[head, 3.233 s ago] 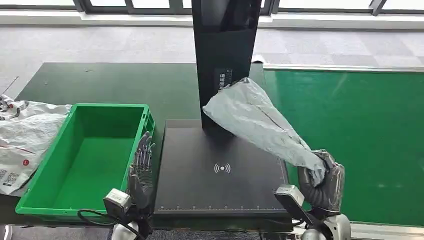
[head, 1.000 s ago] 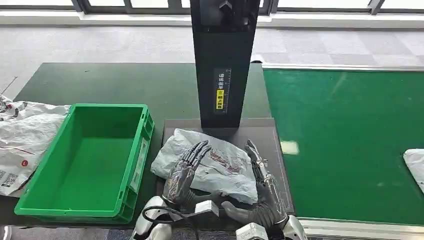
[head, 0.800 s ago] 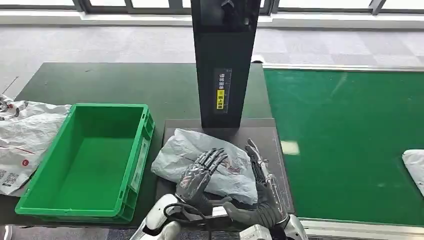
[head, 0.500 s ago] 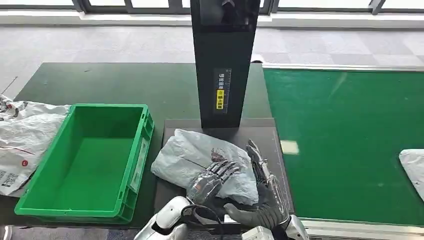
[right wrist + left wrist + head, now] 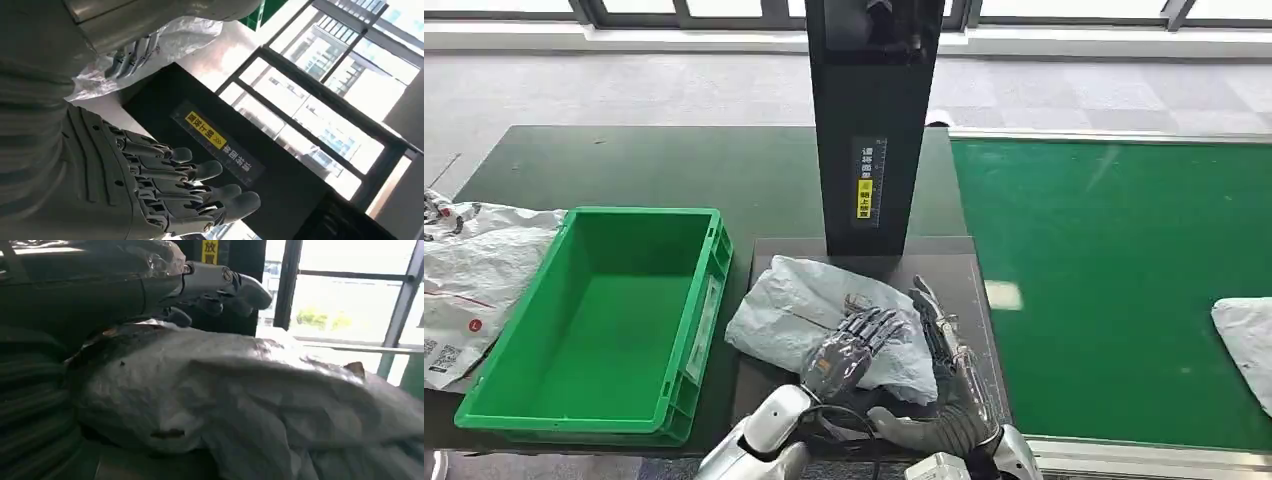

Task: Moved the parcel from conveyor to table for the left to box.

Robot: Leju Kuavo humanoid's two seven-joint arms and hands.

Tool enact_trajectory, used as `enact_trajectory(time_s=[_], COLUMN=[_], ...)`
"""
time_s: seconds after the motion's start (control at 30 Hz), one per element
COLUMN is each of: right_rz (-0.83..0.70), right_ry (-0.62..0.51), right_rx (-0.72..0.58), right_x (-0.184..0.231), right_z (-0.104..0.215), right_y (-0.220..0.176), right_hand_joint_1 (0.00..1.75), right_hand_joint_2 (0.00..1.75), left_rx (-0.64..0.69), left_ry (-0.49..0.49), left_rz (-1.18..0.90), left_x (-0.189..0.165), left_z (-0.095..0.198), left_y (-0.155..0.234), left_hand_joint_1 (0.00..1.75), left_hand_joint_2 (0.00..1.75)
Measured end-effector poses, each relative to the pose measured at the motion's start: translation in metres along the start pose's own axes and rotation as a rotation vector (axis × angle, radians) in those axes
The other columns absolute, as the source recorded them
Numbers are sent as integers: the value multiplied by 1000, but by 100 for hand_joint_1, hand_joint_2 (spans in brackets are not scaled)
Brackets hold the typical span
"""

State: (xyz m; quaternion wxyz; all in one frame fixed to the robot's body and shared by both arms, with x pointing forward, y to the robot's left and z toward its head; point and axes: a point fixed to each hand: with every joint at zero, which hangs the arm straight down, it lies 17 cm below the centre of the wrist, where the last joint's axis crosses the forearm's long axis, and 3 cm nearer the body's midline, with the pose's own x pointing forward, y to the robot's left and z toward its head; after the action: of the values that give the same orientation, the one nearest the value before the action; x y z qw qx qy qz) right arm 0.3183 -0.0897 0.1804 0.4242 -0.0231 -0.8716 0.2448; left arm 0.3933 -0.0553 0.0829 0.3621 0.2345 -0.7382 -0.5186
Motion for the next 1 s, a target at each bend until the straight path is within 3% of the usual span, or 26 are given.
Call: enact_trajectory(time_s=[0.27, 0.8, 1.0], right_rz=[1, 3, 6], right_ry=[-26, -33, -19], right_rx=[-9, -10, -9], right_x=[1, 0, -2], right_z=[-10, -15, -8], right_y=[-5, -6, -3], right_hand_joint_1=[0, 0, 0], right_hand_joint_2=[175, 175, 175], left_rx=[83, 113, 227], left_ry=[-6, -3, 33], left_rz=[-1, -1, 35], left_x=[0, 0, -12], left_z=[-8, -10, -2], left_y=[27, 38, 64], left_hand_joint_1=[175, 175, 175], left_hand_joint_2=[175, 175, 175])
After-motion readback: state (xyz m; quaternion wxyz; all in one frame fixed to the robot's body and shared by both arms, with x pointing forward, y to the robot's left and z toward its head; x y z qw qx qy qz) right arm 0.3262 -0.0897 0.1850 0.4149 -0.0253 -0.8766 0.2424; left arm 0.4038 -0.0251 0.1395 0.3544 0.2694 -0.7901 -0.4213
